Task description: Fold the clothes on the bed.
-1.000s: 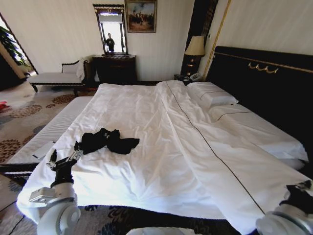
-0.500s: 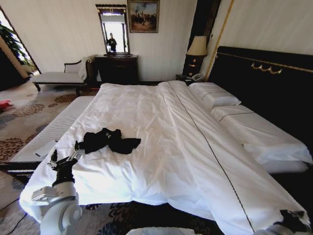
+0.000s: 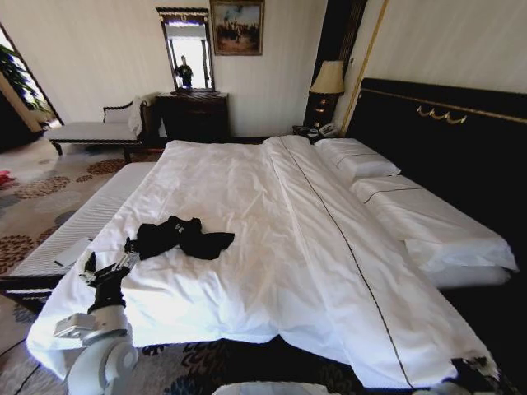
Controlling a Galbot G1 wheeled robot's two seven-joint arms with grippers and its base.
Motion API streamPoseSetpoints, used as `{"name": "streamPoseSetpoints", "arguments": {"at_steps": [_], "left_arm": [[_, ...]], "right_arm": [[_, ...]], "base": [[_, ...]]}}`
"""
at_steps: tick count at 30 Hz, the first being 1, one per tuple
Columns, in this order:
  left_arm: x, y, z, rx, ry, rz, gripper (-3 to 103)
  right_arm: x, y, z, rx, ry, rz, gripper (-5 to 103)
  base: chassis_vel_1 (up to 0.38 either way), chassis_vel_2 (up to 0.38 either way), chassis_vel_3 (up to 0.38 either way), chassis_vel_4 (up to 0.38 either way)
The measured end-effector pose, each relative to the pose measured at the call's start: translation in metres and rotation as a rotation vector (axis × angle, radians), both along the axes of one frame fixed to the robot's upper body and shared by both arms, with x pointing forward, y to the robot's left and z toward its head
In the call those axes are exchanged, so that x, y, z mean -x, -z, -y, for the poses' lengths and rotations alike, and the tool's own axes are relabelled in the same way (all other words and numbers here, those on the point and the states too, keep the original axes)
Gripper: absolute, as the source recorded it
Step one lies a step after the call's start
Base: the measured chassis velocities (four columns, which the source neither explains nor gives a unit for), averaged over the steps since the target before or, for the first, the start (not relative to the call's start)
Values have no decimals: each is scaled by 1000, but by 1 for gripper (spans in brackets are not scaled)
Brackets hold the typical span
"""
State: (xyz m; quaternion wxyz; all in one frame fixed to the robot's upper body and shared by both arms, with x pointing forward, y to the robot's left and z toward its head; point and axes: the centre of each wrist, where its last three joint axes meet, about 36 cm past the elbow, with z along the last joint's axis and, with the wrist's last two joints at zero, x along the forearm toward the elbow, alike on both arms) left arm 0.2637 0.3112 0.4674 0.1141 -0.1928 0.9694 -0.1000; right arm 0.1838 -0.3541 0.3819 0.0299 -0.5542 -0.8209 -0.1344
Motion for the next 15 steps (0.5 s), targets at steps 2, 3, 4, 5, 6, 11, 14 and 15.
{"name": "streamPoseSetpoints", "arguments": {"at_steps": [2, 3, 4, 5, 6, 11, 14, 15], "left_arm": [[1, 0, 0, -1, -2, 0, 100], [1, 0, 0, -1, -3, 0, 100], [1, 0, 0, -1, -3, 0, 100], [1, 0, 0, -2, -4, 0, 100], [1, -1, 0, -4, -4, 0, 100], [2, -2, 1, -11, -4, 2, 100], [3, -5, 0, -16, -6, 3, 100], [4, -7, -1, -19, -8, 3, 100]], "right_arm": [[-1, -28, -5, 40, -13, 24, 41], [-1, -40, -5, 66, -16, 33, 47], [-1, -40, -5, 66, -16, 33, 47], [-1, -50, -5, 90, -18, 40, 47], [-2, -63, -4, 128, -23, 53, 52], [-9, -98, 7, 246, -34, 100, 68], [-14, -113, 13, 293, -36, 122, 79], [-15, -120, 13, 305, -38, 129, 84]], "base": [[0, 0, 0, 0], [0, 0, 0, 0], [0, 0, 0, 0], [0, 0, 0, 0], [0, 0, 0, 0], [0, 0, 0, 0], [0, 0, 0, 0], [0, 0, 0, 0]]}}
